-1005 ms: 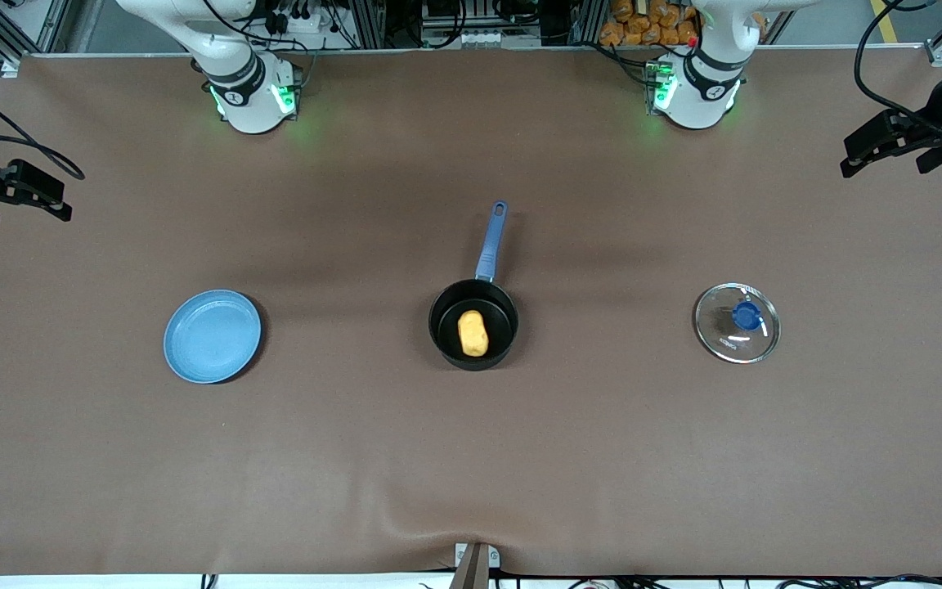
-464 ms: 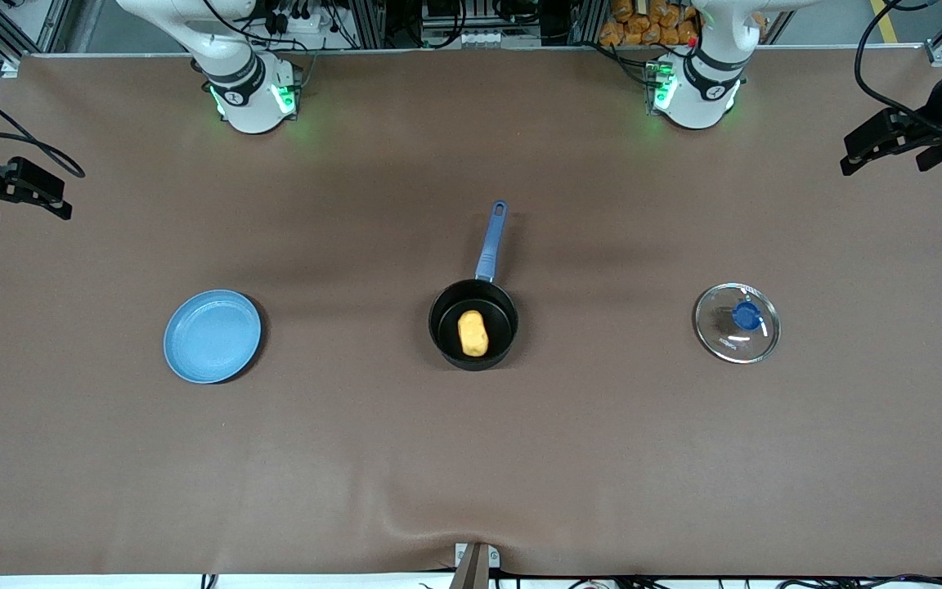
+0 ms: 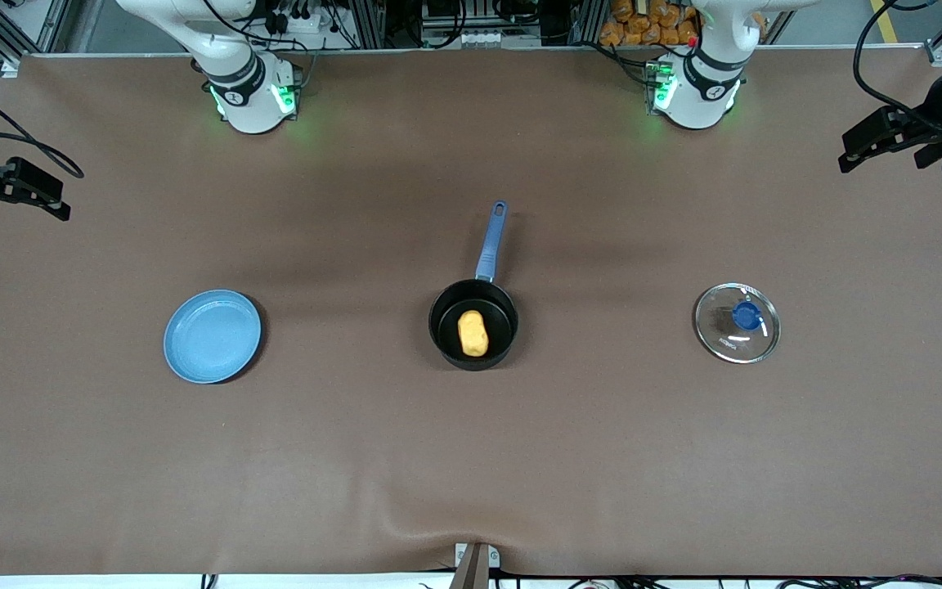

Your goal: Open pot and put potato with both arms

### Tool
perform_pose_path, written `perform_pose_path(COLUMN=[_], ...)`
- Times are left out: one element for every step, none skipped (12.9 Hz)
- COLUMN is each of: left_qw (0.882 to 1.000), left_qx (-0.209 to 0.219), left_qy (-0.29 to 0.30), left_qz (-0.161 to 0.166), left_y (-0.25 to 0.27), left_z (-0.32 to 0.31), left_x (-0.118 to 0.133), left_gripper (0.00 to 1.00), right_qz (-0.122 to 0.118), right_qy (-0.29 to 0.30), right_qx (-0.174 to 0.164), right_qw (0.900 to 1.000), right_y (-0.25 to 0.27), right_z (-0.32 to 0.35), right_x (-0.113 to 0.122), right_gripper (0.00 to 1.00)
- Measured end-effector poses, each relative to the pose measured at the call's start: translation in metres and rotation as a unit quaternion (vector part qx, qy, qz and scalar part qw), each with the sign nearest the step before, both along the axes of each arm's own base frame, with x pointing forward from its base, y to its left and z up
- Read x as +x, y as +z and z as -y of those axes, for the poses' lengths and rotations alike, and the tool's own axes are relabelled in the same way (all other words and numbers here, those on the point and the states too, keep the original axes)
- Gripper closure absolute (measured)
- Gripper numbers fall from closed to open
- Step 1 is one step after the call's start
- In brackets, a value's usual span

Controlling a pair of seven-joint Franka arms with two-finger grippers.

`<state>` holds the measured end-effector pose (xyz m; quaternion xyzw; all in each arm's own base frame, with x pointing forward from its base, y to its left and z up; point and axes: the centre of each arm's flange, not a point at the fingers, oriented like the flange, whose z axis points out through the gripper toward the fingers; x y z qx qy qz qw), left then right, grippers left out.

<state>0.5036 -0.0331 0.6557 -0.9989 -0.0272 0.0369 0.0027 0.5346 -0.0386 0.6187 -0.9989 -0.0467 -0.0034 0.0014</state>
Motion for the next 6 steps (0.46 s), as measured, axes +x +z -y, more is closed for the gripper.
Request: perform_pose_path(left_qw=[1.000,1.000,1.000,1.000,1.000,1.000], left_qx=[0.000,0.000,0.000,0.000,0.000,0.001], left_qy=[0.001,0.002,0.002,0.002,0.003,0.003], left_qz=[-0.002,-0.002,-0.002,-0.003,-0.003,-0.003], left_y=[0.000,0.000,0.000,0.000,0.000,0.000], left_z=[0.000,0.000,0.001,0.001,0.001,0.001], left_x=[0.000,0.000,-0.001,-0.001,-0.001,-0.001], left_gripper=[0.00,0.00,0.00,0.00,0.00,0.00], right_qz=[0.000,0.002,0.005,0.008,0.011,0.012], right_qy=[0.000,0.000,0.000,-0.001,-0.005,-0.011], right_qx=[0.000,-0.001,-0.002,-0.004,-0.006,-0.006], right_qw=[1.000,1.000,1.000,1.000,1.000,1.000], right_y=[0.000,0.000,0.001,0.002,0.002,0.002], right_z=[0.000,0.000,0.001,0.002,0.007,0.013], right_x=[0.000,0.000,0.001,0.002,0.002,0.002], right_gripper=[0.00,0.00,0.00,0.00,0.00,0.00])
